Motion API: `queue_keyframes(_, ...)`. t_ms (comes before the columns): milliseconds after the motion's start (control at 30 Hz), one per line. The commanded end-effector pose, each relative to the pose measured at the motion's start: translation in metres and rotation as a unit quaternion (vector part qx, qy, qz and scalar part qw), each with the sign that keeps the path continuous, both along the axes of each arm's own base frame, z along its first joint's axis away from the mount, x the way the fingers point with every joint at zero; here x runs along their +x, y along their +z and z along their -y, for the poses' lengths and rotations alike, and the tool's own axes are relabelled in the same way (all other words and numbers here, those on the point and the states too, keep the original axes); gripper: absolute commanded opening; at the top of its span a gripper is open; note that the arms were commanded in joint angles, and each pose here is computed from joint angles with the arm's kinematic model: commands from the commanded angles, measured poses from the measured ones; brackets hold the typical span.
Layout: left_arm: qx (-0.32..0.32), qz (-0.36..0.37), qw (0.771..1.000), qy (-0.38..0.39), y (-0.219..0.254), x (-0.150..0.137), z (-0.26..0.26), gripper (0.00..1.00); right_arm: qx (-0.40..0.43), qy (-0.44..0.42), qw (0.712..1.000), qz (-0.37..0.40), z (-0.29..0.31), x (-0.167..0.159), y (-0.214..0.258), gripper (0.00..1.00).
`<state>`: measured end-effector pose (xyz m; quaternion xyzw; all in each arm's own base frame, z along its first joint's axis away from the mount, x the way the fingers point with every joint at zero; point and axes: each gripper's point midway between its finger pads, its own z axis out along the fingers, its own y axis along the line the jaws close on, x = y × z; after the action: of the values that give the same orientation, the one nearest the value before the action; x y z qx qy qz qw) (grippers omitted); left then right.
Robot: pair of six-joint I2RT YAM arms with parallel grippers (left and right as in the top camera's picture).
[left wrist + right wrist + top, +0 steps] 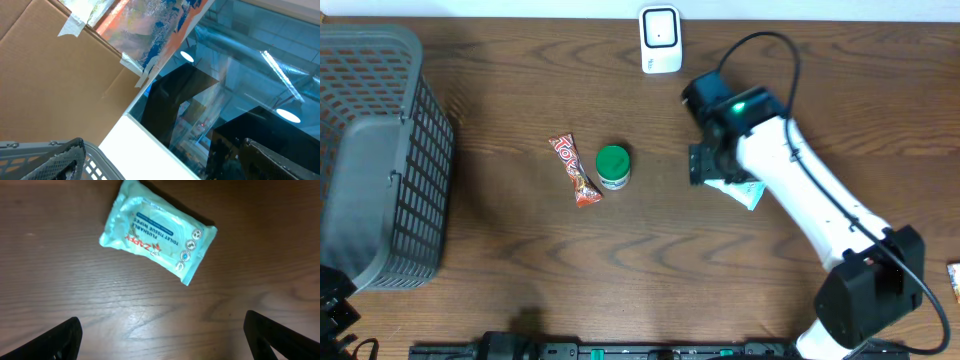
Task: Scan the item barcode
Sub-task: 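Lift the mint-green pack and swing it toward the scanner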
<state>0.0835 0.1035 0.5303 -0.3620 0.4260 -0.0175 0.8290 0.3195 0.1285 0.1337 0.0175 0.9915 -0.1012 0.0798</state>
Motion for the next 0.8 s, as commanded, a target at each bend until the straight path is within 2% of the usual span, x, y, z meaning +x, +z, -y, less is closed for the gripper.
queue_keyframes(0,-0.004,0.002,1.000,0.002,-0.001,0.000,-0.001,0.98,-0.088,-0.034,0.994,0.056,0.017,0.007,-0.009,0.99)
queue_keyframes(167,-0.004,0.002,1.000,0.002,-0.001,0.000,-0.001,0.98,-0.151,-0.001,0.985,0.081,0.018,0.008,-0.038,0.99)
queue_keyframes(367,-0.004,0.002,1.000,0.001,-0.001,0.000,-0.001,0.98,-0.167,0.070,0.981,0.067,-0.007,0.007,-0.079,0.99)
queue_keyframes(533,-0.004,0.003,1.000,0.002,-0.001,0.000,-0.001,0.98,-0.220,0.093,0.968,0.078,-0.008,0.014,-0.097,0.99)
queue_keyframes(767,-0.004,0.004,1.000,0.001,-0.001,0.000,-0.001,0.98,-0.290,0.123,0.948,0.033,0.011,0.013,-0.134,0.99)
